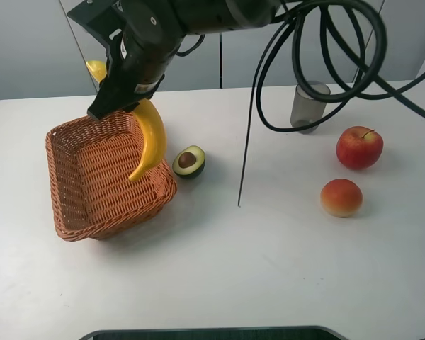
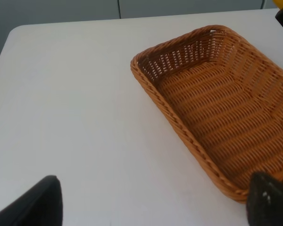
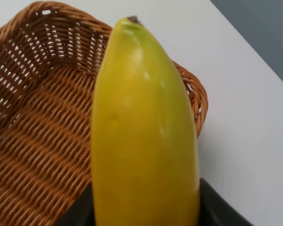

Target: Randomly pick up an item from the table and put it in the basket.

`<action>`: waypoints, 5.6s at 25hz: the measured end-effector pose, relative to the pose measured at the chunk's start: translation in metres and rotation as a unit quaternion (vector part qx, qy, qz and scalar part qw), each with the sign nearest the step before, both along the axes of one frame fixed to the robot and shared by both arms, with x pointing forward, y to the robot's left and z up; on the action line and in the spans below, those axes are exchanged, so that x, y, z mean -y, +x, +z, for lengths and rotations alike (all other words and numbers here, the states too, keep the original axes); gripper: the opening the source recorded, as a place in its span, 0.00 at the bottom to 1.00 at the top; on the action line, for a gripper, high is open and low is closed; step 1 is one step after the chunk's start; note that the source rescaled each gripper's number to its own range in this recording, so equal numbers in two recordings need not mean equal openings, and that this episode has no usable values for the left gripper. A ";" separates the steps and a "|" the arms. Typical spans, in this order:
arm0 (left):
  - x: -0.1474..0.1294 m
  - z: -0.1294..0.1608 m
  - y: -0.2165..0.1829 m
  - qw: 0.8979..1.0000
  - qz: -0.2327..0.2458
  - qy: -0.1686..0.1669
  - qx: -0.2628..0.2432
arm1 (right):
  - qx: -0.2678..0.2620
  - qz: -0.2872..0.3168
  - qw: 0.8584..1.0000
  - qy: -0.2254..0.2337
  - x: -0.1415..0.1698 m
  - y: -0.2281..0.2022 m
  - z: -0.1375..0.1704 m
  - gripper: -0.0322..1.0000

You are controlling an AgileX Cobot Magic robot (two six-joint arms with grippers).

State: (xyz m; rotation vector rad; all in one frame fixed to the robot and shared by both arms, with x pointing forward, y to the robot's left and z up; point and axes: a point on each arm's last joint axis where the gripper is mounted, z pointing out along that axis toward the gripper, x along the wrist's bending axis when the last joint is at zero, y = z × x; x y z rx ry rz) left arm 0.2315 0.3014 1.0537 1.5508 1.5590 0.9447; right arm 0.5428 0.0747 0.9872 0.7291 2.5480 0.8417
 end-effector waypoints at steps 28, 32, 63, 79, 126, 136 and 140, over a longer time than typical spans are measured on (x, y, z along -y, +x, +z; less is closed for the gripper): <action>0.000 0.000 0.000 1.000 0.000 0.000 0.000 | -0.030 0.003 1.000 0.009 -0.015 -0.005 -0.033 0.77; 0.000 0.000 0.000 1.000 0.000 0.000 0.000 | -0.034 0.002 0.999 0.003 -0.014 -0.005 -0.034 0.96; 0.000 0.000 0.000 1.000 -0.001 0.003 0.000 | -0.178 -0.164 0.969 -0.047 0.148 -0.038 0.024 1.00; 0.000 0.000 0.000 1.000 0.000 0.000 0.000 | -0.152 -0.415 0.893 0.083 0.329 -0.119 0.064 1.00; 0.000 0.000 0.000 1.000 0.000 0.000 0.000 | 0.124 -0.407 0.889 0.171 0.377 -0.312 0.066 1.00; 0.000 0.000 0.000 1.000 0.000 0.000 0.000 | 0.135 -0.458 0.863 0.162 0.376 -0.312 0.066 1.00; 0.000 0.000 0.000 1.000 0.000 0.000 0.000 | 0.135 -0.452 0.867 0.160 0.375 -0.312 0.066 1.00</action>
